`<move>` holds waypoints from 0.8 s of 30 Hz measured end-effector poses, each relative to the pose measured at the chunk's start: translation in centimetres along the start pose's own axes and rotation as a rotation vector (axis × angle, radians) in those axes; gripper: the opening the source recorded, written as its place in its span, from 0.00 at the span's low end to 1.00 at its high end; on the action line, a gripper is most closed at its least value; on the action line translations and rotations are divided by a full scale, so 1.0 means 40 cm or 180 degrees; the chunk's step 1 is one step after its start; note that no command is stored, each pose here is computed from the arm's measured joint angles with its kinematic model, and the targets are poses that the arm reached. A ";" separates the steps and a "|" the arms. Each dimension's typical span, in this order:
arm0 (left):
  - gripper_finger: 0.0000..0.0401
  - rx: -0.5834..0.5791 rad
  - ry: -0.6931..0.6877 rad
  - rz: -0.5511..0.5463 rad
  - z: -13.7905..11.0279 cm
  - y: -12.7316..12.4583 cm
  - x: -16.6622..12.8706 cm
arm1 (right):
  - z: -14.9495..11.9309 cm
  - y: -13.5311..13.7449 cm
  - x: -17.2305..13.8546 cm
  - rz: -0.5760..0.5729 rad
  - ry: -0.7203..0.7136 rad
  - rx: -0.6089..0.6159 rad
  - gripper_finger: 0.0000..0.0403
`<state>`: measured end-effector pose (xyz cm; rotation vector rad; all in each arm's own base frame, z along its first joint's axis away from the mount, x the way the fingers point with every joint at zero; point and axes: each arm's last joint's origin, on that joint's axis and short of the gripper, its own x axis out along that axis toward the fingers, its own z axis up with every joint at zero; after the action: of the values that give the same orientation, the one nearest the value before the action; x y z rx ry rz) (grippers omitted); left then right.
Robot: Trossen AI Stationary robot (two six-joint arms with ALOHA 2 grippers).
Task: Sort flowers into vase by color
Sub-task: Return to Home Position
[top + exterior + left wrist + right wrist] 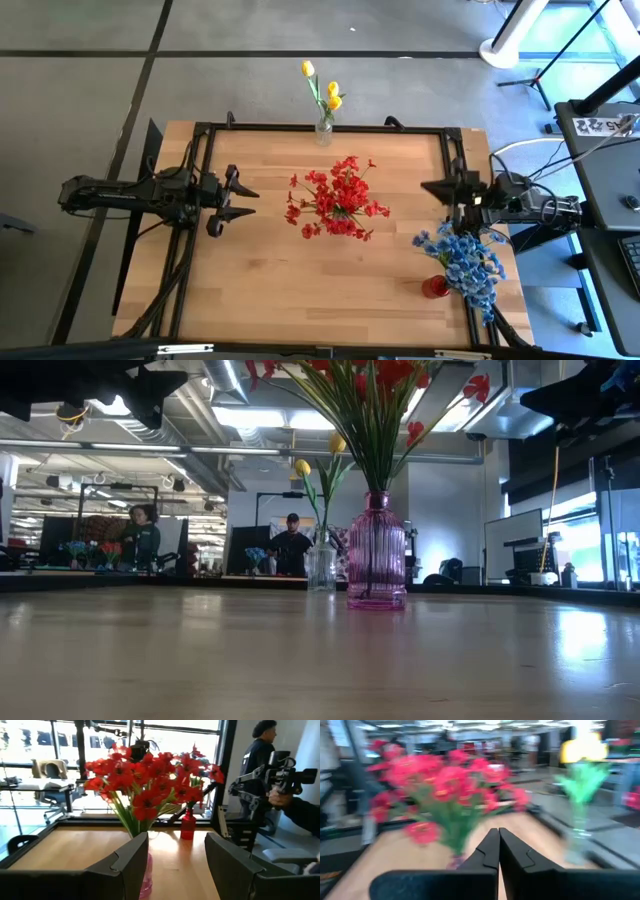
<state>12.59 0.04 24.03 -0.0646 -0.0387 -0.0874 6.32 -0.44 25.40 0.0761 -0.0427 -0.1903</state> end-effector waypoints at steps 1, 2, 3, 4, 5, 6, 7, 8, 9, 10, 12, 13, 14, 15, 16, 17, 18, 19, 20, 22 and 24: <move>0.48 -0.0001 0.0000 -0.0022 0.000 -0.002 0.000 | -0.008 0.004 0.005 0.0134 -0.0011 0.0009 0.01; 0.48 0.0011 -0.0004 -0.0042 0.000 -0.004 0.000 | -0.019 0.008 0.012 0.0274 -0.0021 0.0032 0.01; 0.48 0.0050 -0.0019 -0.0063 0.001 -0.006 0.001 | -0.033 0.011 0.019 0.0391 -0.0021 0.0088 0.01; 0.48 0.0094 -0.0039 -0.0095 0.002 -0.008 0.001 | -0.047 0.013 0.027 0.0462 -0.0031 0.0129 0.01; 0.48 0.0143 -0.0054 -0.0120 0.004 -0.010 0.001 | -0.062 0.014 0.034 0.0485 -0.0033 0.0180 0.02; 0.48 0.0161 -0.0058 -0.0135 0.004 -0.011 0.001 | -0.078 0.015 0.040 0.0501 -0.0030 0.0192 0.01; 0.48 0.0170 -0.0057 -0.0141 0.004 -0.012 0.001 | -0.091 0.015 0.043 0.0509 -0.0036 0.0195 0.01; 0.48 0.0170 -0.0056 -0.0145 0.003 -0.012 0.001 | -0.102 0.016 0.047 0.0533 -0.0049 0.0191 0.01; 0.48 0.0169 -0.0053 -0.0145 -0.001 -0.012 0.000 | -0.108 0.016 0.049 0.0564 -0.0093 0.0194 0.01; 0.48 0.0163 -0.0035 -0.0148 -0.009 -0.012 -0.002 | -0.114 0.017 0.050 0.0594 -0.0142 0.0192 0.01; 0.48 0.0149 -0.0087 -0.0193 -0.033 -0.011 -0.005 | -0.126 0.019 0.053 0.0689 -0.0199 0.0149 0.01; 0.48 0.0158 -0.0173 -0.0270 -0.048 -0.012 -0.008 | -0.131 0.020 0.055 0.0759 -0.0232 0.0123 0.02; 0.48 0.0175 -0.0266 -0.0376 -0.068 -0.014 -0.013 | -0.138 0.022 0.057 0.0826 -0.0240 0.0106 0.02; 0.48 0.0191 -0.0358 -0.0464 -0.091 -0.015 -0.019 | -0.144 0.023 0.059 0.0860 -0.0261 0.0102 0.02; 0.48 0.0206 -0.0476 -0.0511 -0.113 -0.015 -0.026 | -0.150 0.023 0.061 0.0879 -0.0280 0.0101 0.01; 0.48 0.0157 -0.0467 -0.0525 -0.135 -0.014 -0.032 | -0.159 0.023 0.063 0.0896 -0.0292 0.0106 0.01; 0.48 0.0138 -0.0429 -0.0470 -0.135 -0.013 -0.034 | -0.168 0.024 0.065 0.0922 -0.0307 0.0111 0.01; 0.48 0.0116 -0.0391 -0.0462 -0.138 -0.013 -0.037 | -0.179 0.024 0.068 0.0953 -0.0326 0.0113 0.01; 0.48 0.0108 -0.0380 -0.0427 -0.140 -0.012 -0.038 | -0.186 0.024 0.069 0.0973 -0.0300 0.0132 0.01; 0.48 0.0129 -0.0394 -0.0401 -0.139 -0.012 -0.042 | -0.191 0.025 0.069 0.0991 -0.0221 0.0179 0.01; 0.48 0.0174 -0.0379 -0.0396 -0.140 -0.012 -0.047 | -0.197 0.026 0.069 0.1049 -0.0131 0.0190 0.01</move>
<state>10.87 -0.66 18.39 -0.0125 -0.1640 -0.2067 9.63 0.60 17.73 0.1233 -0.1009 0.1390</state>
